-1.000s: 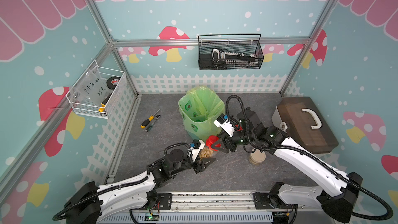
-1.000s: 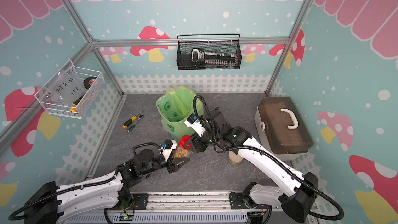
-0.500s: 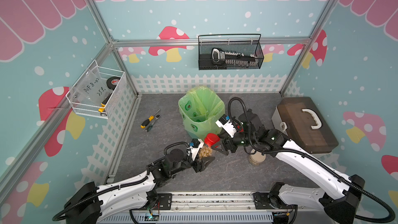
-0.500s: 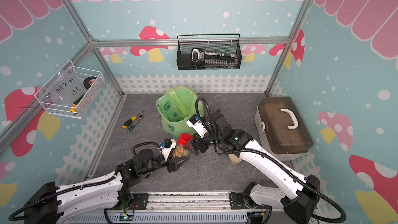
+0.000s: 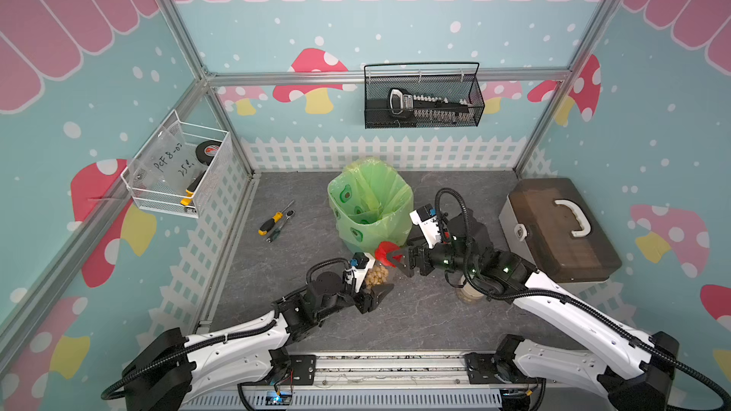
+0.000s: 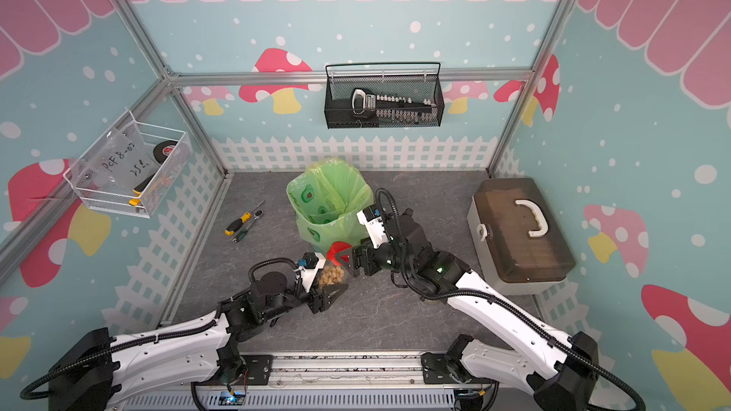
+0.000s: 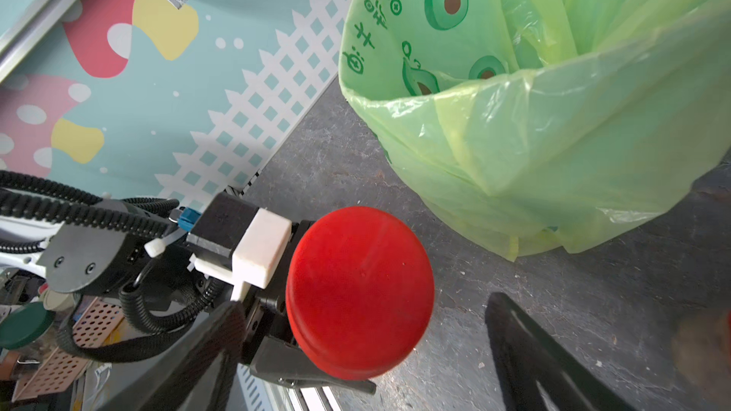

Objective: Empty moldy peanuts from jars
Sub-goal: Unscrew the lid from the jar.

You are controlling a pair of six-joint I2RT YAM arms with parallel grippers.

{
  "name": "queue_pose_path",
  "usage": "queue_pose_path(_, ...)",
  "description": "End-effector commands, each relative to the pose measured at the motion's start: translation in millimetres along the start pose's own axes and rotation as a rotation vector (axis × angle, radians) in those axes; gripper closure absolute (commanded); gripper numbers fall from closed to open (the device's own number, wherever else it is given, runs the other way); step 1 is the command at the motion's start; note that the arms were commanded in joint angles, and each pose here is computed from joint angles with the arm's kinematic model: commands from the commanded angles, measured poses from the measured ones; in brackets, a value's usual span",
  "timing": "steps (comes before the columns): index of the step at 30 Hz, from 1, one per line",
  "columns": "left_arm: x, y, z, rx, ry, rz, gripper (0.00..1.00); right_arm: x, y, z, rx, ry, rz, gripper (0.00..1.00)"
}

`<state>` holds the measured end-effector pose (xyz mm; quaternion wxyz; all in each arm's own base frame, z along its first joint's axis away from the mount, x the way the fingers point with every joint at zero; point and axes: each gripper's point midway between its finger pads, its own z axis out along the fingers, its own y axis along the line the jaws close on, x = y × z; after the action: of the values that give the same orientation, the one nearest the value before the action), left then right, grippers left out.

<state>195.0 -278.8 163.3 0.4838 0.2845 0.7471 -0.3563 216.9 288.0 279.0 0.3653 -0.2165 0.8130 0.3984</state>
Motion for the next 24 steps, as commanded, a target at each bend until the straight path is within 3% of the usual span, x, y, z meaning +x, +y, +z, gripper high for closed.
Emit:
queue_pose_path(1, -27, -3, -1, -0.002, -0.072, 0.017, 0.59, -11, 0, 2, 0.009, -0.077, 0.057, 0.11)
queue_pose_path(14, -31, -5, -5, 0.005, -0.084, 0.005, 0.59, -10, 7, 23, 0.016, -0.109, 0.065, 0.16)
queue_pose_path(24, -32, -7, -5, 0.016, -0.079, -0.002, 0.6, -6, 1, 34, 0.034, -0.138, 0.074, 0.31)
